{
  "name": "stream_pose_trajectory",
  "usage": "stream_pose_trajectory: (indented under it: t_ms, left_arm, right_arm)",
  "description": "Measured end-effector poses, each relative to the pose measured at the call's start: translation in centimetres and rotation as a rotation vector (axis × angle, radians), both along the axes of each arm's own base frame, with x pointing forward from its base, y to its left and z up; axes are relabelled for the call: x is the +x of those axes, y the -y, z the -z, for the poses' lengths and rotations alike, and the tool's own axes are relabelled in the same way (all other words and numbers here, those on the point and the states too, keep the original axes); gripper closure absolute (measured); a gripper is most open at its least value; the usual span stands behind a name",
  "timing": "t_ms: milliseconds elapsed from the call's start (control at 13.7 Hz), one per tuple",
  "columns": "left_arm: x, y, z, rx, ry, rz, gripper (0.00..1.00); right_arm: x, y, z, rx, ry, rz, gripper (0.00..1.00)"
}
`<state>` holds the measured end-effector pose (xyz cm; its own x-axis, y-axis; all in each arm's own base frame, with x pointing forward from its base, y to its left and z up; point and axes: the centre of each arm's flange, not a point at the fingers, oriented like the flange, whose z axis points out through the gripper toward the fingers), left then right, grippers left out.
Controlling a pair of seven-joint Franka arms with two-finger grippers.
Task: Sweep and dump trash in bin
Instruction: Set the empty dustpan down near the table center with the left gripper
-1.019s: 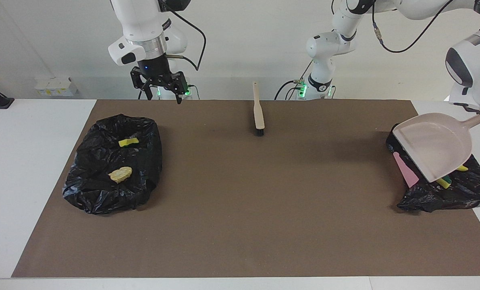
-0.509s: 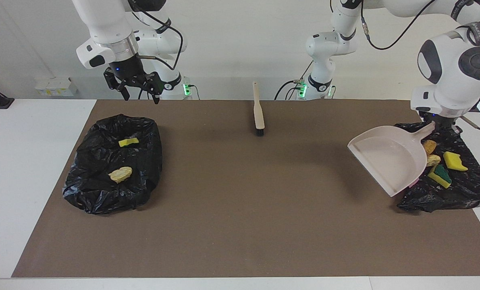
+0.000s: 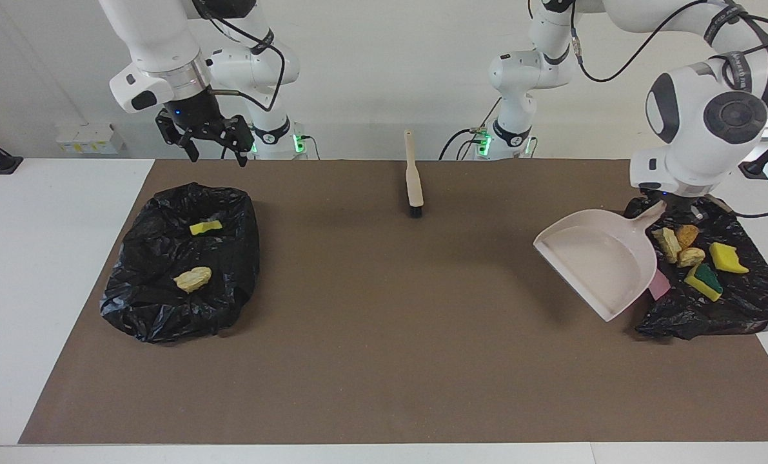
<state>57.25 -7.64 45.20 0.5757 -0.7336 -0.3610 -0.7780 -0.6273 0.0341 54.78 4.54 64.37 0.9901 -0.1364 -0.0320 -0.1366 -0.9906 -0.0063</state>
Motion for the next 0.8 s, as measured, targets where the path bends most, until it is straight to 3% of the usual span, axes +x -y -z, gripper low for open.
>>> stream_pose_trajectory:
  t_ms: [437,801]
  left_arm:
    - [-3.4,11.6,2.8,-0.006,0.076,-0.199,0.68]
    - [-8.5,22.5,5.8,-0.046,0.159,-0.409,0.68]
  right_arm:
    - [0.1,1.6,-0.1,0.002,0.003,-0.061,0.00]
    - [0.1,1.6,0.0,0.002,0.000,-0.063,0.00]
